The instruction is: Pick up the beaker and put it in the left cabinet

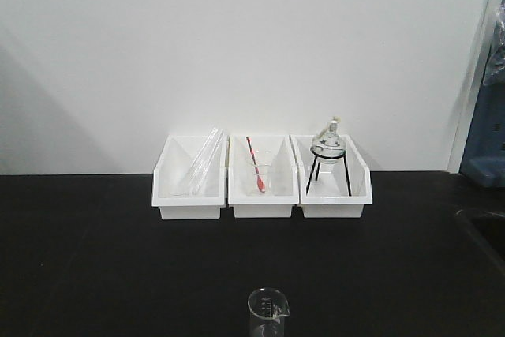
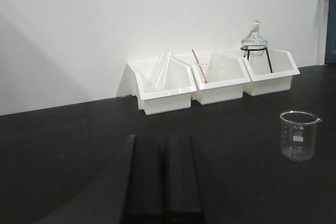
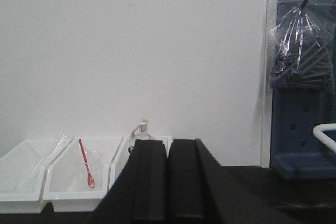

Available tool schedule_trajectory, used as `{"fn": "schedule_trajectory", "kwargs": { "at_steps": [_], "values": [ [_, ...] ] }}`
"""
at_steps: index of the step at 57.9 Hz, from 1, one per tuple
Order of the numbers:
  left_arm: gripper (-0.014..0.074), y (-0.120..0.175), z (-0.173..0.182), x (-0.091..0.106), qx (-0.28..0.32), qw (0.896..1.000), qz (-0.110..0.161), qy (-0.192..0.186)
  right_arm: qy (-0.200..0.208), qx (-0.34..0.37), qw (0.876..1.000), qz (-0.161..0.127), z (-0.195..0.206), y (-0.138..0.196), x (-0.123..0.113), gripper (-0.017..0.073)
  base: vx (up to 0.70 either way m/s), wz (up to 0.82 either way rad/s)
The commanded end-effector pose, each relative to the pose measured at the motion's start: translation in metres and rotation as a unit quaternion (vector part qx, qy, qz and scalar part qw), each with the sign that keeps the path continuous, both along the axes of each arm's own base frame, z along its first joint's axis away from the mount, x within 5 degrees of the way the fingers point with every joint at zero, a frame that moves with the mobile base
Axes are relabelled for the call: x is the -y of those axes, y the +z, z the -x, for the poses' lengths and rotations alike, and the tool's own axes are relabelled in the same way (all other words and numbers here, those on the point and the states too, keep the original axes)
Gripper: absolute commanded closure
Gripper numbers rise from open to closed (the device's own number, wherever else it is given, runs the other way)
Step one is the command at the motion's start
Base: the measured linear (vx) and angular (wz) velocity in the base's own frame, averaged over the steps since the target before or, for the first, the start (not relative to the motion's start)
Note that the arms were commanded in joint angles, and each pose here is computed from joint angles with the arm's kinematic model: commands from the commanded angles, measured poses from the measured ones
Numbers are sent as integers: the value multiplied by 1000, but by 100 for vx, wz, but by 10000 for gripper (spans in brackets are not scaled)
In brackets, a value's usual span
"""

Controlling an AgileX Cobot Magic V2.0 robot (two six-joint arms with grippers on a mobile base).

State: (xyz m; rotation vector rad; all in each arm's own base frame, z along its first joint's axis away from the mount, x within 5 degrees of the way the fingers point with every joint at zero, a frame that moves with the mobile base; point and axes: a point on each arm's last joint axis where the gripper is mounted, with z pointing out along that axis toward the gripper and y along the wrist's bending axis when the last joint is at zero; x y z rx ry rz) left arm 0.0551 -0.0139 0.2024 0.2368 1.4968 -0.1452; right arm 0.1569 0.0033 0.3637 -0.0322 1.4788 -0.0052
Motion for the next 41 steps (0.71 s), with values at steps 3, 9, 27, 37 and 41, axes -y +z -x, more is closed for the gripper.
{"fn": "schedule_trajectory", "kwargs": {
  "at_steps": [3,9,27,37,41],
  "values": [
    [593,3,1,0,40,999,16,-2,-5,38,999,4,-23,11,0,568,0,0],
    [593,3,1,0,40,999,16,-2,-4,10,1000,-4,-39,-1,0,564,0,0],
    [593,3,1,0,40,999,16,-2,-4,-7,1000,-9,-49,-9,0,454,0,0],
    [593,3,1,0,40,999,16,-2,-5,9,1000,-10,-49,-6,0,253,0,0],
    [593,3,1,0,40,999,16,-2,-5,16,1000,-10,-49,-4,0,146,0,0]
  ]
}}
